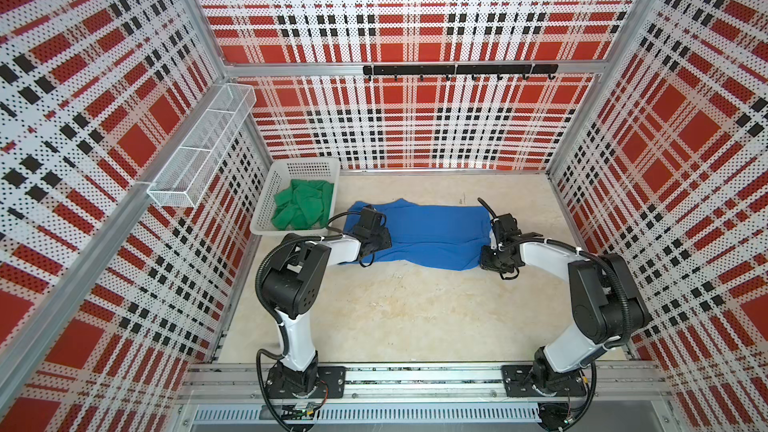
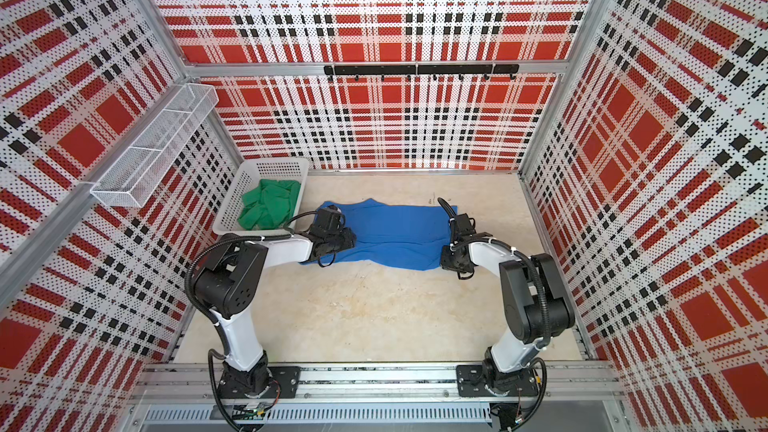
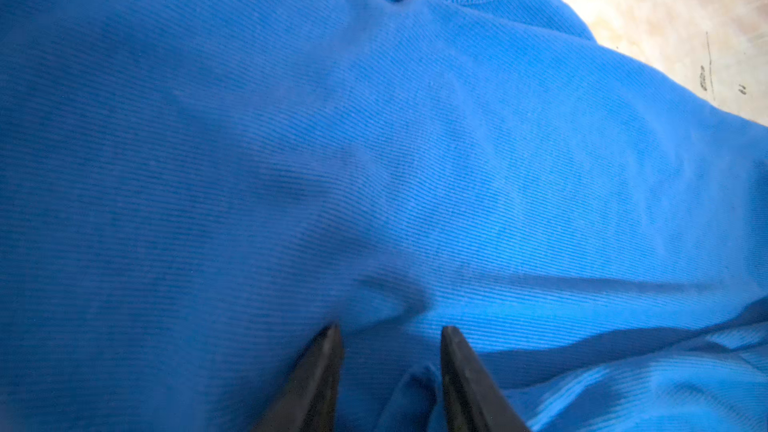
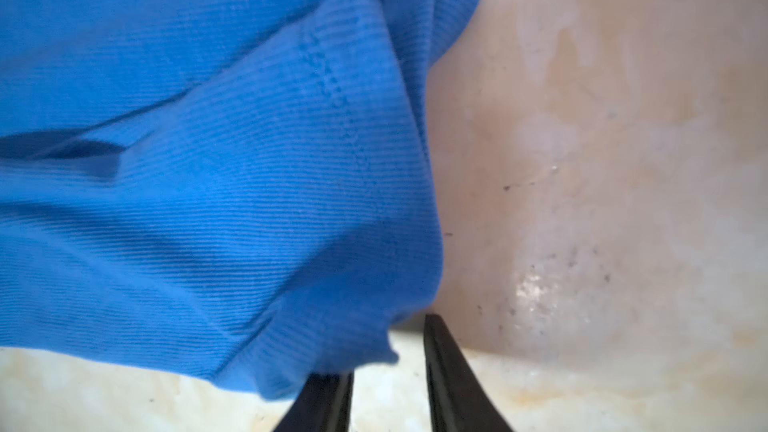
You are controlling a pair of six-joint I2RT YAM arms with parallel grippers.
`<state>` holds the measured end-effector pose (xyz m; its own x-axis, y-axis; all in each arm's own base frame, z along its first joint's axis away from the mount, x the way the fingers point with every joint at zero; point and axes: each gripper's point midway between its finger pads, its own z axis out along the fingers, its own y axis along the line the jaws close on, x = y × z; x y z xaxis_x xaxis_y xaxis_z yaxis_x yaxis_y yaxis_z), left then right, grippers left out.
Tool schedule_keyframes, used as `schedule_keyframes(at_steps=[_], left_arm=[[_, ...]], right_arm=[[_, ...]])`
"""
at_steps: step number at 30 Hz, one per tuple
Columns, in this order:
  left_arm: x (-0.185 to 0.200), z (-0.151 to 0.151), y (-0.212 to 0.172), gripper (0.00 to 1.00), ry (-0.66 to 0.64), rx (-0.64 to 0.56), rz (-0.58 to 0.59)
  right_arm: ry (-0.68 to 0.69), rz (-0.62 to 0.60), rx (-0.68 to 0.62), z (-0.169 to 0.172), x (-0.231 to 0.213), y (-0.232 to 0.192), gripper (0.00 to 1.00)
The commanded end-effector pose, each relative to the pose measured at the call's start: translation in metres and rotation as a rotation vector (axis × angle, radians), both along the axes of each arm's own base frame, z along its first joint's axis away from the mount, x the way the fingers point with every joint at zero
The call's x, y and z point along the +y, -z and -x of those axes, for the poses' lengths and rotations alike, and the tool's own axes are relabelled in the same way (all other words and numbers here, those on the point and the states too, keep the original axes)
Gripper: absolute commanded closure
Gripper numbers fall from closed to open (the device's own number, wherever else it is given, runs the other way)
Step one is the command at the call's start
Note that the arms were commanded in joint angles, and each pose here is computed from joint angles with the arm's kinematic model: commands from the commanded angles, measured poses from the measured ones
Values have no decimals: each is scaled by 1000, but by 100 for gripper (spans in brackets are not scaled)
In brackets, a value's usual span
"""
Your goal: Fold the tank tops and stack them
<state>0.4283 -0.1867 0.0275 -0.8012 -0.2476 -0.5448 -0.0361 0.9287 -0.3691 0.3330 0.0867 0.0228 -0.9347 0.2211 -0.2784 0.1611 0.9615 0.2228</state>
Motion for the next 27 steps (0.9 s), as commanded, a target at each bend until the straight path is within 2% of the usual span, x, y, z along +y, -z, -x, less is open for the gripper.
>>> schedule_keyframes(at_steps=[1,16,23,27], left_arm=[[23,24,29,56,-21,112,-70],[22,22,29,56,-20,112,-72],[22,22,29,57,-19,116,-74],[23,21,28,57,-21,114,-74]], right_arm=[[10,-48,-44,-9,0,-12,67],[21,-117,-114,-40,4,-21,69],[32,-90,-94,-45,0,-14,73],[30,-63,-78,-43,-4,-10,85]])
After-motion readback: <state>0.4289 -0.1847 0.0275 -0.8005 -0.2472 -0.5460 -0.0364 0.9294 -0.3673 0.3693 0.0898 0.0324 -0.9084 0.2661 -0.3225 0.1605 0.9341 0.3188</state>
